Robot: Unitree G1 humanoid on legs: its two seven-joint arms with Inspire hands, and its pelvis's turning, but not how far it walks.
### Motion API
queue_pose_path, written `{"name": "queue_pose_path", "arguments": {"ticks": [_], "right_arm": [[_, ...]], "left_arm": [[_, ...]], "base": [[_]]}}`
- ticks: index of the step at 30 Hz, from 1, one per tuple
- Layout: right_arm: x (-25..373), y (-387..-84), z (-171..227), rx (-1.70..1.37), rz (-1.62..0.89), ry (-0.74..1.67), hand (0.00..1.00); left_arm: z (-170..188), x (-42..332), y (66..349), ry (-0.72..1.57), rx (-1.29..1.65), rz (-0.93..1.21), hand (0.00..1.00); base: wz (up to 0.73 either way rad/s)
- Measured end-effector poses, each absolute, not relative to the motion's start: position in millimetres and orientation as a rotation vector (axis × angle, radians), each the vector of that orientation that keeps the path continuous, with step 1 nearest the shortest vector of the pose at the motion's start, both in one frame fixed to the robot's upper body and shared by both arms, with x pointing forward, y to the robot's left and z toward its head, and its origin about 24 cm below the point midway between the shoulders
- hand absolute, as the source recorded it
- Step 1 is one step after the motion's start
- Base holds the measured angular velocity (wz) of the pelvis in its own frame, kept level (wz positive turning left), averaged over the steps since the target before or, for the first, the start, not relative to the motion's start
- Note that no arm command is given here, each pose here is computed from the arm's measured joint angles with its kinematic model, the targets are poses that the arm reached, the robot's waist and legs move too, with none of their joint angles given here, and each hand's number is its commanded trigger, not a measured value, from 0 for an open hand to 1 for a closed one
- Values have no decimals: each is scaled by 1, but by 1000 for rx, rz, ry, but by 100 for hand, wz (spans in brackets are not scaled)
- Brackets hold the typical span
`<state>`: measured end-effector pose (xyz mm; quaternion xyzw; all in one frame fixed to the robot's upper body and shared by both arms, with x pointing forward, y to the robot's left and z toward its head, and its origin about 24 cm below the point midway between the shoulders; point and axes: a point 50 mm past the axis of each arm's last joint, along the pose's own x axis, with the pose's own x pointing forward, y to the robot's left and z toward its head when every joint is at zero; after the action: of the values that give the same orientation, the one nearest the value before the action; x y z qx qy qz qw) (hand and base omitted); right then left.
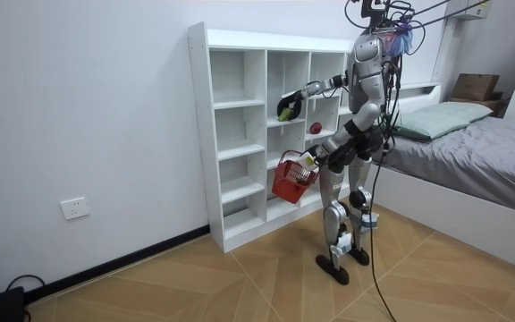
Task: Collect fruits from the closet
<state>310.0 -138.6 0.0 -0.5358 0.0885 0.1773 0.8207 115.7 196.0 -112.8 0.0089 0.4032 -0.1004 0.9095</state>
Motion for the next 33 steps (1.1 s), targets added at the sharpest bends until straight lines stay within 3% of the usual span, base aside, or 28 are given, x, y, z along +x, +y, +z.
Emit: {"name": "queue_pose_path", "arguments": {"ticks": [12, 22, 33], "right_arm": [[310, -138, 1, -1137, 382, 176, 100], [318, -123, 47, -1134, 332, -53, 100], [315, -114, 63, -1088, 343, -138, 100]], "left_arm": [[-114, 110, 197, 846, 22, -199, 100], [-117, 106, 190, 862, 7, -199, 100], [-115, 117, 177, 833, 13, -226, 100]], "base": [[0], [-1], [-9]]}}
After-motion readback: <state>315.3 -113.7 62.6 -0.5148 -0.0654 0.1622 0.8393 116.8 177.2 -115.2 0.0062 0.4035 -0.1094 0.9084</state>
